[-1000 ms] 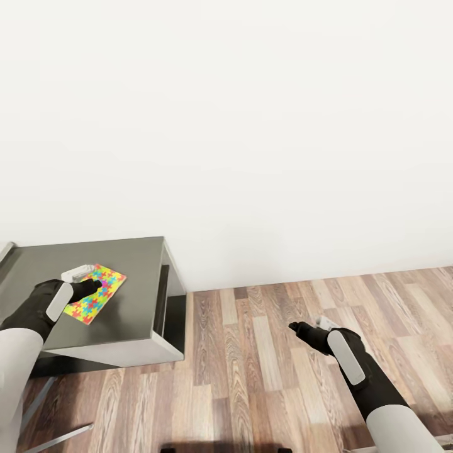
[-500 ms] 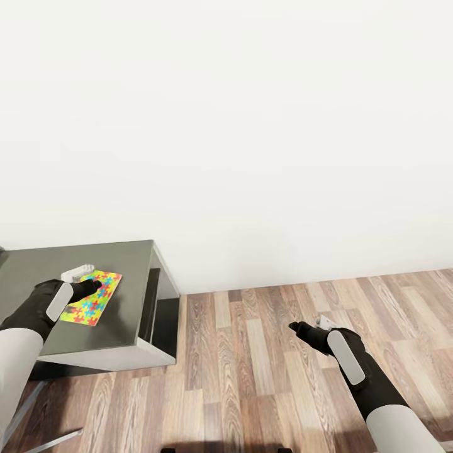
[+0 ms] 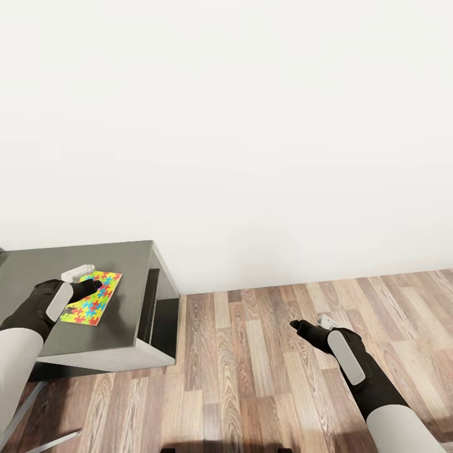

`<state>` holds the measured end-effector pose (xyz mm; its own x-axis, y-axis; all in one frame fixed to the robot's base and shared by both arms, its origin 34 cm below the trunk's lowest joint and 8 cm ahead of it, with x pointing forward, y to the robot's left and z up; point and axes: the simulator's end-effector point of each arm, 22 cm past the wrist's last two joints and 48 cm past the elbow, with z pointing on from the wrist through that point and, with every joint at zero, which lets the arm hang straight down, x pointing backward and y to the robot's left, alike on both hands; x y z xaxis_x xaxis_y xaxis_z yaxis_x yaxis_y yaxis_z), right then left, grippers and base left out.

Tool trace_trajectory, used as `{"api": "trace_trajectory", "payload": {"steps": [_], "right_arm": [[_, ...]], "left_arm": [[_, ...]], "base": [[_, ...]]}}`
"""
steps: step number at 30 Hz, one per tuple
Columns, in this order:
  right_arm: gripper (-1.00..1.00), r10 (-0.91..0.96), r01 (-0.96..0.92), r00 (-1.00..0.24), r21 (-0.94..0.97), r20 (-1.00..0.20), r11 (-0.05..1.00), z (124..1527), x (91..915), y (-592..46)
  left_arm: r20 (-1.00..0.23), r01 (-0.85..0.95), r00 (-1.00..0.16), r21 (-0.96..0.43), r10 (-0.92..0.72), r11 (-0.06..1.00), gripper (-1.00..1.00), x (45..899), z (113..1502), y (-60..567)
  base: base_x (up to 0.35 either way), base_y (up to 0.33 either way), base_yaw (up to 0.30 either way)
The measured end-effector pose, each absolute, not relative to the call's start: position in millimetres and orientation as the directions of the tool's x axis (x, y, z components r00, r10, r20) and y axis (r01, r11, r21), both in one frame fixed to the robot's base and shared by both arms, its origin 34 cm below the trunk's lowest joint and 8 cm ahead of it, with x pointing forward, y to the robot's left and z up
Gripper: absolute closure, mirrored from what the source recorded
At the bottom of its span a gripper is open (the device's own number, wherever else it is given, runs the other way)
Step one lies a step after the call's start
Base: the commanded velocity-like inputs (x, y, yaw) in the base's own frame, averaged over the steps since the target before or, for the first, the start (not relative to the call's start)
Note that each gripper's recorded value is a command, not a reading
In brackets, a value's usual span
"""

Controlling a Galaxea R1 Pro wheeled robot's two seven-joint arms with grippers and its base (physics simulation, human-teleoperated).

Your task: Put all the toys in the child's room - the three board games (two on the bed and one on the table), the two jigsaw puzzles on the table, and the tennis ball on the table - inside the toy box on the table in the child's room.

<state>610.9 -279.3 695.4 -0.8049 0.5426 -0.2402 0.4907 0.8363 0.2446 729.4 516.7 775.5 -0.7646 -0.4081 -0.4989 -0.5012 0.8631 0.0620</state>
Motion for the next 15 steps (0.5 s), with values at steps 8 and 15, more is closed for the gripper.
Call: {"api": "trace_trajectory", "payload": {"steps": [8, 15], "right_arm": [[-1.0, 0.542, 0.49, -0.805, 0.245, -0.242, 0.836, 695.8, 611.4, -279.3], [-1.0, 0.543, 0.49, -0.804, 0.246, -0.242, 0.836, 695.9, 611.4, -279.3]], "left_arm": [[-0.499, -0.502, -0.764, 0.06, -0.409, 0.863, -1.0, 729.5, 775.4, 516.4], [-0.499, -0.502, -0.763, 0.059, -0.41, 0.863, -1.0, 729.5, 775.3, 516.2]], "base": [[0.0, 0.0, 0.0], [0.0, -0.001, 0.0]]}}
